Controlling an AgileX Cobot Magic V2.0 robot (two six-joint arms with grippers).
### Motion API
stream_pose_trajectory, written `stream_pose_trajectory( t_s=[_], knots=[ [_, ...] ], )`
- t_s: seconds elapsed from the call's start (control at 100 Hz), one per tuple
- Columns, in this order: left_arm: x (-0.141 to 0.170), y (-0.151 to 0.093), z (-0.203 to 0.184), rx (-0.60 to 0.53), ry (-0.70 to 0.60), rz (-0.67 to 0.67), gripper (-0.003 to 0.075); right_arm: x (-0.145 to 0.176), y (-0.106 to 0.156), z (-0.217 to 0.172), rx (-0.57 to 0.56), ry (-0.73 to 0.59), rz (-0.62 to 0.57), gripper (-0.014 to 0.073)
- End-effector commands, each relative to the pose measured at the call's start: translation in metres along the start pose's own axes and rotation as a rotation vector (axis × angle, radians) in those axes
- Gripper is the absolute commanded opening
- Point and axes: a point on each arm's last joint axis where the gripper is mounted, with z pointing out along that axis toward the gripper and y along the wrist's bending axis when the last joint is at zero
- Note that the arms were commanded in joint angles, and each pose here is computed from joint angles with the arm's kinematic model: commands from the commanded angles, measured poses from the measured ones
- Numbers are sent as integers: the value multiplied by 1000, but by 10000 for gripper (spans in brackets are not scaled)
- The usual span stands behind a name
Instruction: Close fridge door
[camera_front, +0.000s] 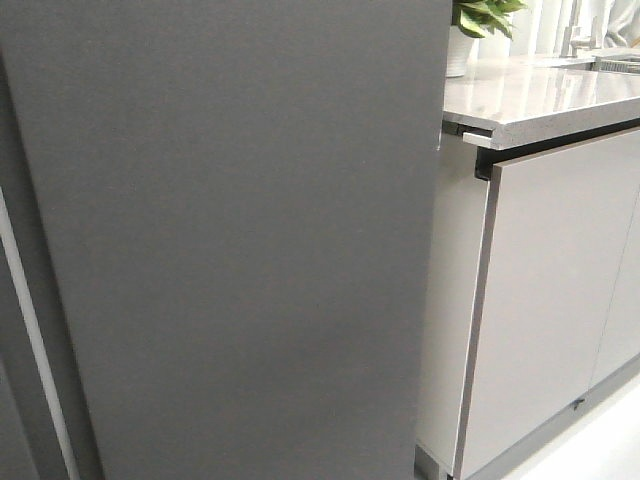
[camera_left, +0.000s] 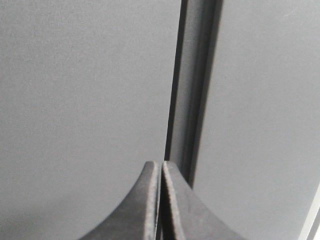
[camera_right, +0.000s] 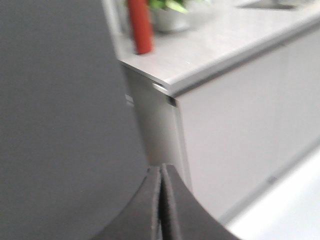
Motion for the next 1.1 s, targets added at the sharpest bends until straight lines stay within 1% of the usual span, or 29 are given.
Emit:
stream_pose_trajectory(
  t_s=[0.0,0.16,0.38,0.44,0.49,0.51,0.55,1.089],
  knots=[
    [5,0,0,13,-62,-8,-20,4,-3,-8,14,-140,-10,-71],
    [5,0,0,13,-62,-8,-20,35,-8,-12,9,-216,-11,-71],
    [5,0,0,13,-62,-8,-20,67,-13,-7,12,-194,-11,-71],
    [5,0,0,13,-62,-8,-20,73,-14,-7,9,-207,-12,-71],
    [5,0,0,13,-62,-8,-20,78,-15,-6,1,-243,-13,-71],
    [5,0,0,13,-62,-8,-20,78,-15,-7,-1,-256,-13,-71],
    [5,0,0,13,-62,-8,-20,79,-15,-6,3,-232,-12,-71],
    [5,0,0,13,-62,-8,-20,79,-15,-6,4,-230,-14,-71]
  ],
)
